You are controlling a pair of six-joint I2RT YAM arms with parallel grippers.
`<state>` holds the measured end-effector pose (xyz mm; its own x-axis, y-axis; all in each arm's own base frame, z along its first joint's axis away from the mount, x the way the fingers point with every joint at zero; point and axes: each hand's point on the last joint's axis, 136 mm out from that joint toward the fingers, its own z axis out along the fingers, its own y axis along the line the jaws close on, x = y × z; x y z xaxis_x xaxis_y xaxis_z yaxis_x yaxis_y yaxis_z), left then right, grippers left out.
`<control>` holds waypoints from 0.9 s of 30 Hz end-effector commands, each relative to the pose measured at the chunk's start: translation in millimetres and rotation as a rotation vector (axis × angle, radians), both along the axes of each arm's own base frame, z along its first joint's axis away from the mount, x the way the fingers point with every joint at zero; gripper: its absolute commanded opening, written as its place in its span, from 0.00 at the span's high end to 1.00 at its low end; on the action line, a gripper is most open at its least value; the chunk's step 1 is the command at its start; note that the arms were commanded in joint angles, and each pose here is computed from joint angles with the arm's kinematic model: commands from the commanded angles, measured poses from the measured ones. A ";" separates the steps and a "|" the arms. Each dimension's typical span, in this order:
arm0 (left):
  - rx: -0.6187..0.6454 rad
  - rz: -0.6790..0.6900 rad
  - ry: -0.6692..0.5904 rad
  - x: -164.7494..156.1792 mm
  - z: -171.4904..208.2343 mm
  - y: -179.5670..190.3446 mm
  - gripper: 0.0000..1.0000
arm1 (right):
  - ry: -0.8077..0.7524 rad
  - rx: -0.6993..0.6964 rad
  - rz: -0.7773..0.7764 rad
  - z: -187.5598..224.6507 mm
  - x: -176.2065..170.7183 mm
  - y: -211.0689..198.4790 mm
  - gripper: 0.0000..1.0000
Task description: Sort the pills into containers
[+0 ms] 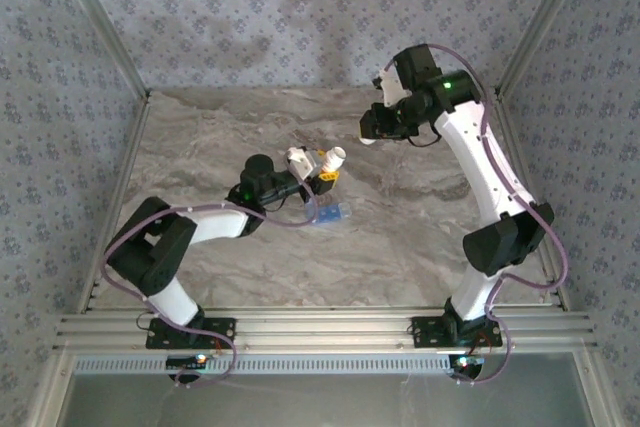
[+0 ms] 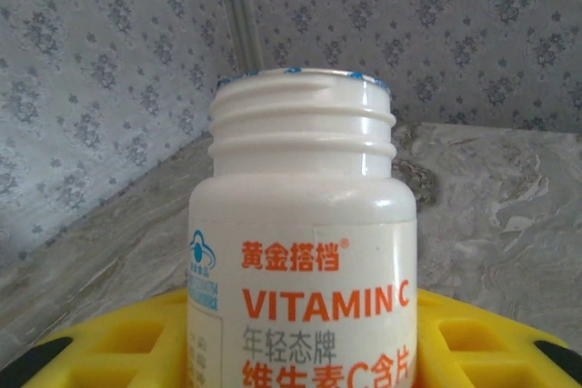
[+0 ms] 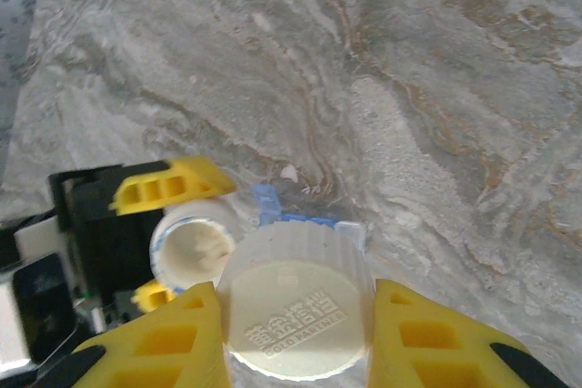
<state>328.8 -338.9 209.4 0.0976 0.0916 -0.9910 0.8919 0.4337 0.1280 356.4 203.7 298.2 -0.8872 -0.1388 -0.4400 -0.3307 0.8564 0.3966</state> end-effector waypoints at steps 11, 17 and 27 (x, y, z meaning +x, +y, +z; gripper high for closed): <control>-0.106 -0.114 -0.113 -1.1 44.3 -24.0 1.00 | 0.070 0.070 0.189 -0.9 -23.8 22.8 0.70; -0.103 -0.130 -0.109 -4.5 44.4 -25.0 1.00 | 0.074 0.069 0.199 -5.4 -24.4 28.2 0.70; -0.105 -0.141 -0.122 -8.2 50.1 -24.8 1.00 | 0.106 0.075 0.206 -17.6 -26.1 32.5 0.70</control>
<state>327.6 -358.9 230.5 0.1604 0.0238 -0.9868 0.9233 0.3497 0.1586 332.9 232.9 286.2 -0.8866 -0.2721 -0.3740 -0.4375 0.7556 0.4875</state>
